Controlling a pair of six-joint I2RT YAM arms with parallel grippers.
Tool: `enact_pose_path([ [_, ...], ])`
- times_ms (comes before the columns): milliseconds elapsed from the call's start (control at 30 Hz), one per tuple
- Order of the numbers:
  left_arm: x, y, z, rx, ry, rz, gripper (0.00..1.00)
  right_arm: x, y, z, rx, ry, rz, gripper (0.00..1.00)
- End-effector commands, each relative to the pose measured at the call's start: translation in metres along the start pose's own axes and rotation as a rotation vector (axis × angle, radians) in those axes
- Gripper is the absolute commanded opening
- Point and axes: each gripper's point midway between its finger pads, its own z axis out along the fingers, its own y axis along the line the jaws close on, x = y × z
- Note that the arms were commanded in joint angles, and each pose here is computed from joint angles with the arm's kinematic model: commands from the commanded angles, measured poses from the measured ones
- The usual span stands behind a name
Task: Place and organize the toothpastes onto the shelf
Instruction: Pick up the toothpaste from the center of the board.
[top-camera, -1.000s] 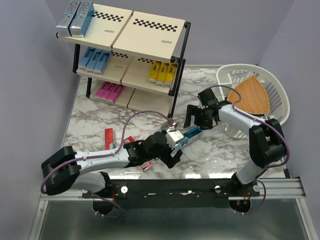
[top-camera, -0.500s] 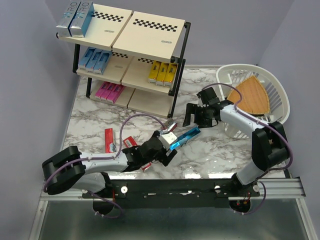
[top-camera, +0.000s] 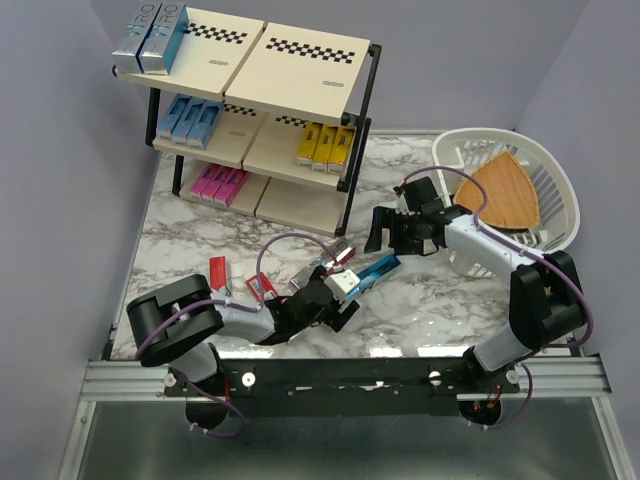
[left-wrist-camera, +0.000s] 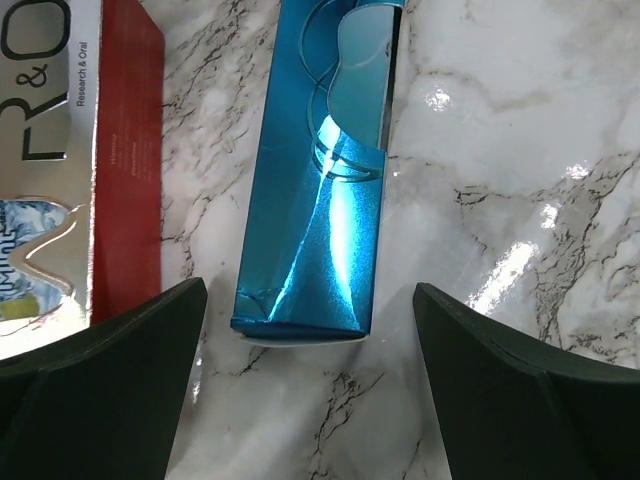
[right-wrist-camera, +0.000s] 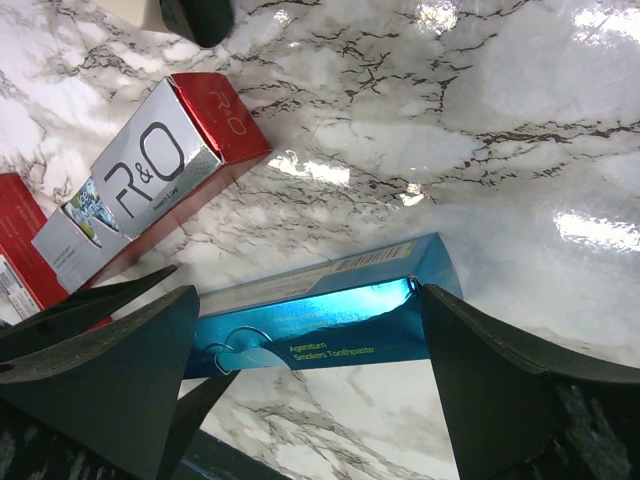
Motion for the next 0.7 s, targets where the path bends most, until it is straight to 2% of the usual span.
enact_pose_path([
  [0,-0.01,-0.001,0.014,-0.009,-0.064,0.009,0.93,0.001,0.006,-0.005,-0.034,-0.016,-0.036,1.0],
  [233,-0.013,-0.002,0.013,-0.001,-0.087,0.0,0.75,-0.007,0.006,-0.016,-0.022,-0.056,-0.08,1.0],
  [267,-0.014,-0.003,0.012,0.002,-0.092,0.001,0.69,-0.007,0.006,-0.017,-0.02,-0.06,-0.086,1.0],
  [367,-0.021,-0.005,0.009,0.019,-0.104,-0.007,0.6,-0.011,0.005,-0.025,-0.007,-0.081,-0.095,1.0],
  [667,-0.058,-0.014,-0.004,0.069,-0.151,-0.04,0.48,-0.032,0.01,-0.059,0.005,-0.187,-0.111,1.0],
])
